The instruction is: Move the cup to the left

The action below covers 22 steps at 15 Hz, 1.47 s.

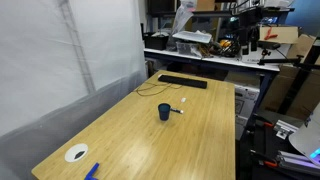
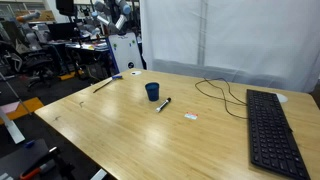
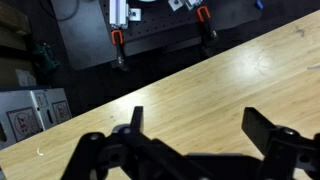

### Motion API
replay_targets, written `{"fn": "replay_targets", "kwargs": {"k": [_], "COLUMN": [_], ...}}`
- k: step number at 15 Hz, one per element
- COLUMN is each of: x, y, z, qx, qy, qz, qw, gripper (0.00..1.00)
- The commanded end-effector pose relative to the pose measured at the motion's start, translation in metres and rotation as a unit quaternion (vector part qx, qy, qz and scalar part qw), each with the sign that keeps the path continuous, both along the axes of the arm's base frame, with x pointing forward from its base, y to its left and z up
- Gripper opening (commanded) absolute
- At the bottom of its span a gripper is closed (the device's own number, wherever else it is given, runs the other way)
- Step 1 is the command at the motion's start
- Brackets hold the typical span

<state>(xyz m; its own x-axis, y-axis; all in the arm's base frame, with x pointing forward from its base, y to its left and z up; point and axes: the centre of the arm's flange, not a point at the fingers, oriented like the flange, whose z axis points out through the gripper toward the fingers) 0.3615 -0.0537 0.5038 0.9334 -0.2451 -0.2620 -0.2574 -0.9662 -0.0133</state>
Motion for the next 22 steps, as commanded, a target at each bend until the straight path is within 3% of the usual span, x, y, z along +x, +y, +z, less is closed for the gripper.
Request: {"fn": "replay_targets", "kwargs": {"k": [1, 13, 18, 22], "x": [0.000, 0.000, 0.024, 0.048], "y": [0.000, 0.000, 0.024, 0.059], "z": [0.001, 0.003, -0.025, -0.042], "qx": [0.000, 0.000, 0.018, 0.021], "qy": [-0.002, -0.004, 0.026, 0.011], "qz": [0.000, 0.000, 0.066, 0.139], "qw": [1.0000, 1.0000, 0.9973, 0.9900], "gripper": [1.00, 1.00, 1.00, 1.00]}}
